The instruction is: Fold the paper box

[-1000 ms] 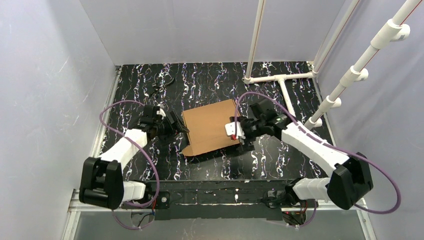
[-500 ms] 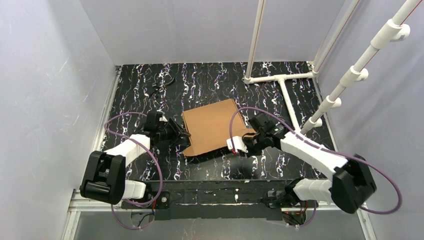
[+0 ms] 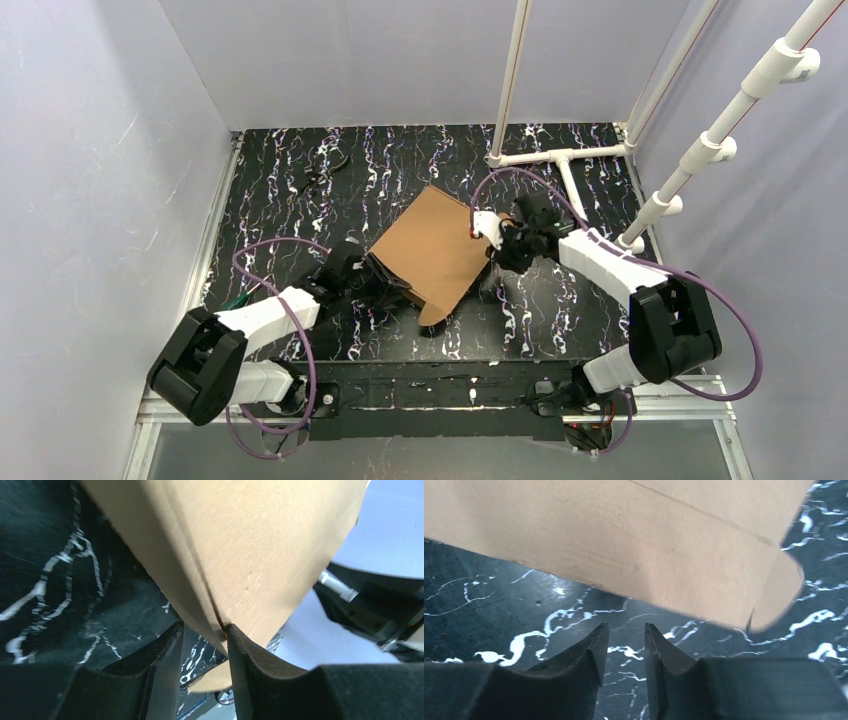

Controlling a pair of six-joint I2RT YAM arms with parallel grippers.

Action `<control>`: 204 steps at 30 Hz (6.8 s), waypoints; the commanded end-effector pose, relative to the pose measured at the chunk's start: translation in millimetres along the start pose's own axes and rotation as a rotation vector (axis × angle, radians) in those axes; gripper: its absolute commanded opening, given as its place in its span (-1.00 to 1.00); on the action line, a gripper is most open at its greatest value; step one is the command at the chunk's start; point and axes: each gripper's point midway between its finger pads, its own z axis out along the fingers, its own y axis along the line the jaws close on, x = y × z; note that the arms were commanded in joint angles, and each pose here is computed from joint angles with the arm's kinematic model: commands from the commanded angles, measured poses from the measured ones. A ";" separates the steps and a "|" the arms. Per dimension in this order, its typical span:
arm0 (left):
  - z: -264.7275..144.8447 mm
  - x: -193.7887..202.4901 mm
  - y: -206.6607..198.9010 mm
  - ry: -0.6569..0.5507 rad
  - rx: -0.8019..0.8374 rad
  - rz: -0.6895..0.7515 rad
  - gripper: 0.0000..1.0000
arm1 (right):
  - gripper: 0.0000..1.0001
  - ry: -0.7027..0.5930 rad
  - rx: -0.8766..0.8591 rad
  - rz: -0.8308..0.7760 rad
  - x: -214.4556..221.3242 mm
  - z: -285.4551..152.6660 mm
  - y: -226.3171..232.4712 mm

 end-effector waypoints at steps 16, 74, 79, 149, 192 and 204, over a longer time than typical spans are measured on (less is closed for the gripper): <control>-84.2 -19.1 9.7 -0.223 0.014 0.563 0.58 | 0.94 -0.357 0.007 -0.619 -62.8 -41.8 12.1; -66.8 -68.1 8.9 -0.430 0.000 0.731 0.90 | 0.97 -0.636 0.904 -1.205 -118.0 1.5 -7.2; -66.3 -64.8 12.8 -0.416 -0.001 0.727 0.90 | 0.88 -0.645 0.917 -1.198 -129.6 7.7 -8.7; -22.5 -106.9 2.3 -0.205 -0.080 0.470 0.88 | -0.23 -0.582 0.811 -1.199 -106.2 3.0 20.6; 11.4 -99.5 -8.9 0.140 0.141 0.402 0.97 | -0.97 -0.433 0.595 -1.232 -48.6 20.8 49.1; 13.1 -96.8 -7.4 0.162 0.143 0.394 0.97 | -0.97 -0.366 0.474 -1.271 -24.6 40.6 61.6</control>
